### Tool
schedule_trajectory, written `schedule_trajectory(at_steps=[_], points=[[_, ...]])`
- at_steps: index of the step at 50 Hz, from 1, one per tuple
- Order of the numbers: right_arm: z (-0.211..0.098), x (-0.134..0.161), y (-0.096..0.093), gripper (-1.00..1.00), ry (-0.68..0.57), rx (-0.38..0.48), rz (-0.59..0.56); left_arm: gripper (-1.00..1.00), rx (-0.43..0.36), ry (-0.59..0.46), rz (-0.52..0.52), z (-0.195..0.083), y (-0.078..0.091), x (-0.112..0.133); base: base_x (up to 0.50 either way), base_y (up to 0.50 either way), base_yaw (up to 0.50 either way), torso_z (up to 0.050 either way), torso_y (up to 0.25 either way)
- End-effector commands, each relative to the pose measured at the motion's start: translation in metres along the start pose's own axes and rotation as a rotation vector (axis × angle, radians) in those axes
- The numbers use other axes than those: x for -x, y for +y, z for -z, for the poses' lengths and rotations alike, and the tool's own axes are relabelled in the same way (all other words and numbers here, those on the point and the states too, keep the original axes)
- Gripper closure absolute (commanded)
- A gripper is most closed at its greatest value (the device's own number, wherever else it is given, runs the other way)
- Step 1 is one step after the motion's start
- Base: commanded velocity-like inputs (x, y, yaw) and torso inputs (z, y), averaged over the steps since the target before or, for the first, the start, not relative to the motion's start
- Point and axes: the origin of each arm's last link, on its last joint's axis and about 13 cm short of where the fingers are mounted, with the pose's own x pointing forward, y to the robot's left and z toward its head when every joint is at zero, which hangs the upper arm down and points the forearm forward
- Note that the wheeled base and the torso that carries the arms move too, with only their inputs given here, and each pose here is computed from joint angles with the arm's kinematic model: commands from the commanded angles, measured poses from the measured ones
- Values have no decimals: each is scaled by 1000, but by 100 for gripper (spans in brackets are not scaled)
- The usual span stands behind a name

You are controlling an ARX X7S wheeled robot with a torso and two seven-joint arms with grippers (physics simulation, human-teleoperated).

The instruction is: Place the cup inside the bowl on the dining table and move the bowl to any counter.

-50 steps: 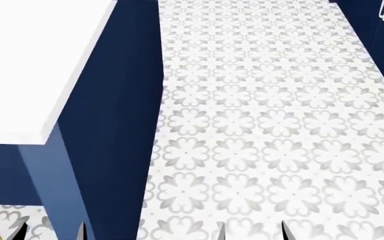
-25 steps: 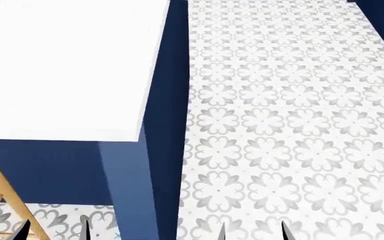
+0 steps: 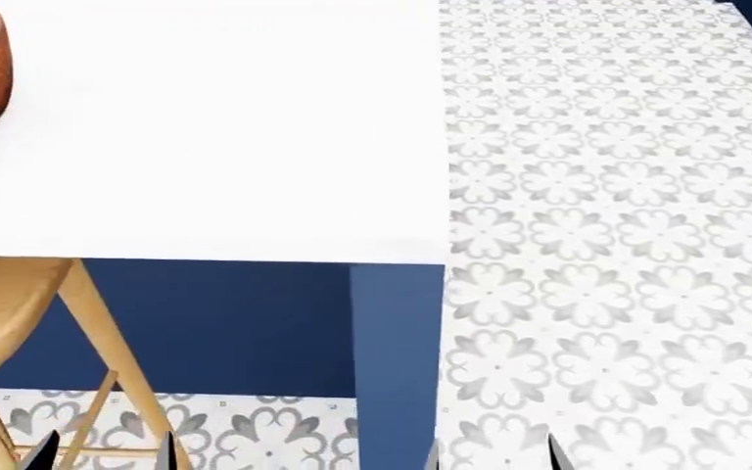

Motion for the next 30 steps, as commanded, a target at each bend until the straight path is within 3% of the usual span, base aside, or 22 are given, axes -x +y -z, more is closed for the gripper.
schedule_trajectory(at_steps=[1, 30], points=[[2, -1, 1, -100, 7, 24, -6, -100, -9, -13, 1, -1, -1, -2, 0, 500, 0, 0, 0], [2, -1, 1, -100, -3, 20, -13, -100, -18, -7, -4, 1, 8, 10, 0, 500, 0, 0, 0]])
